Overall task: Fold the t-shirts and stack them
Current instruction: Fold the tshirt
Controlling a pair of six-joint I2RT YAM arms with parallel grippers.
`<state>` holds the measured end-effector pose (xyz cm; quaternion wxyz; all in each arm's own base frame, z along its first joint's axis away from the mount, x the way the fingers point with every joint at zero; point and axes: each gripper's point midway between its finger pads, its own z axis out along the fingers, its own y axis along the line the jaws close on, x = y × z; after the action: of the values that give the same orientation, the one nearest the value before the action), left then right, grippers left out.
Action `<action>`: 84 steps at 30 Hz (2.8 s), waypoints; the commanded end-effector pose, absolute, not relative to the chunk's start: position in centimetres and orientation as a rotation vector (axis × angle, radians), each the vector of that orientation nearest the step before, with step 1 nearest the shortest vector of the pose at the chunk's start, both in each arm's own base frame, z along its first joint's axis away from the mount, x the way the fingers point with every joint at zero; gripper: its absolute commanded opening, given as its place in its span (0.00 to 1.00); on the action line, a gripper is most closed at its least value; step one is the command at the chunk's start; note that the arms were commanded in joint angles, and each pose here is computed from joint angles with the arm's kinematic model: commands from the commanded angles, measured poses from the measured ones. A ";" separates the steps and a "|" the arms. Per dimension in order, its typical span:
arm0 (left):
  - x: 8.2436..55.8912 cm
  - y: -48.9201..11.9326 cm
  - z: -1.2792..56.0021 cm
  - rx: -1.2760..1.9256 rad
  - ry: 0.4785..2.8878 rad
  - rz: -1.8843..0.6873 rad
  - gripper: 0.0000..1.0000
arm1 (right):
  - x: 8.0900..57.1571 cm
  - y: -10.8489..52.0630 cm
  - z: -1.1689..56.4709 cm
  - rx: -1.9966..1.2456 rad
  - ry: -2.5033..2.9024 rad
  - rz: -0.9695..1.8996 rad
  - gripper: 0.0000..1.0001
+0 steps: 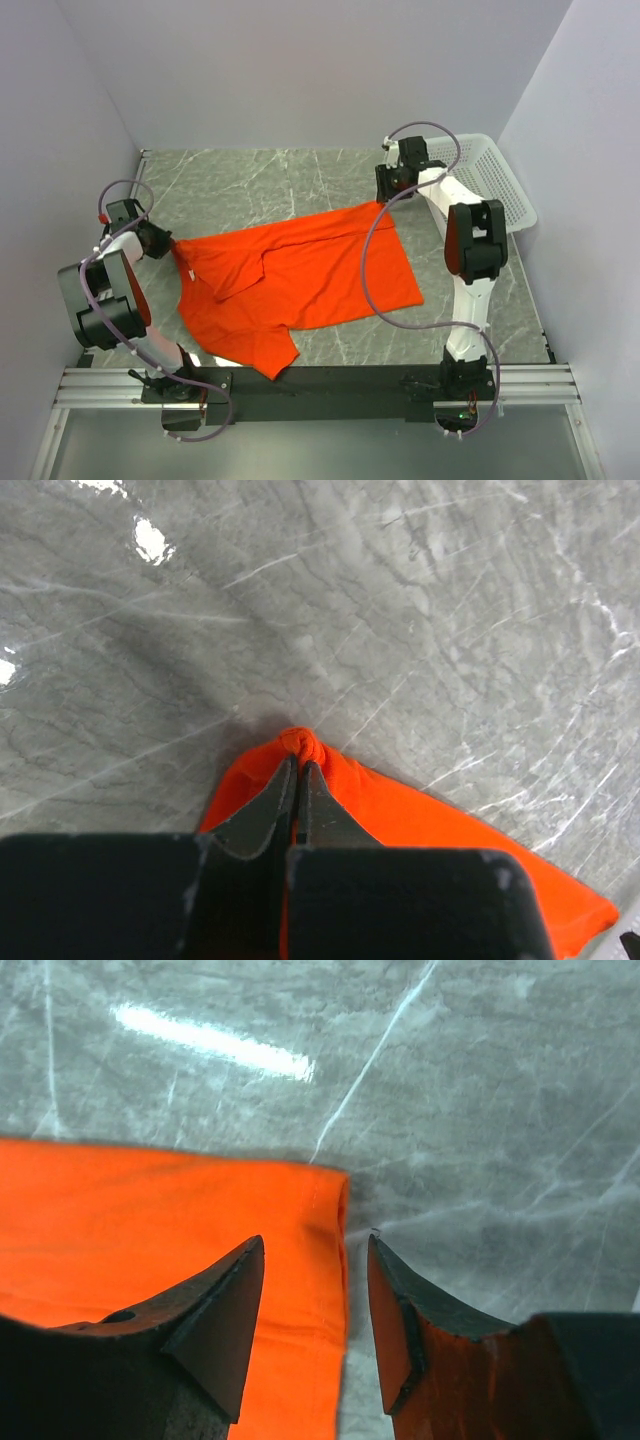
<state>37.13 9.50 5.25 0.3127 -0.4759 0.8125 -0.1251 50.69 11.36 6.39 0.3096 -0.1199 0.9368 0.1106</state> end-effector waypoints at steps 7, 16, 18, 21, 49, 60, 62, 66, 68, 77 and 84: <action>38.4 10.0 5.7 -1.235 2.127 -0.339 0.01 | 52.0 11.5 5.7 -0.332 2.525 0.304 0.54; 39.0 9.9 5.8 -1.220 2.132 -0.364 0.01 | 51.9 11.8 4.1 -0.340 2.587 0.347 0.37; 39.1 9.9 5.8 -1.216 2.132 -0.367 0.01 | 52.0 12.2 3.9 -0.346 2.596 0.365 0.23; 39.7 10.0 6.0 -1.203 2.130 -0.376 0.01 | 52.4 12.1 4.3 -0.344 2.580 0.368 0.06; 49.8 13.8 7.9 -1.143 2.084 -0.399 0.21 | 61.0 9.0 13.2 -0.178 2.275 0.194 0.32; 46.2 13.8 17.8 -0.990 1.944 -0.291 0.61 | 54.3 14.6 19.4 -0.607 2.135 0.406 0.56; 45.2 12.3 19.5 -0.925 1.914 -0.333 0.61 | 49.5 17.3 19.4 -0.887 2.052 0.552 0.56; 41.2 7.1 21.0 -0.773 1.913 -0.420 0.63 | 39.2 22.3 17.7 -1.418 1.826 0.705 0.56; 39.6 5.4 20.6 -0.745 1.956 -0.442 0.62 | 35.4 25.4 15.9 -1.540 1.768 0.654 0.56; 32.4 4.9 22.3 -0.707 1.898 -0.312 0.69 | 36.6 40.2 15.6 -0.884 2.278 0.962 0.50; 30.0 5.0 22.6 -0.702 1.800 -0.271 0.71 | 39.0 45.4 13.6 -0.520 2.407 1.025 0.54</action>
<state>30.45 4.32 23.31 0.5511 -0.2948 0.7690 -0.1341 38.01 42.66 11.37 0.2227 -0.2787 0.8652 0.3523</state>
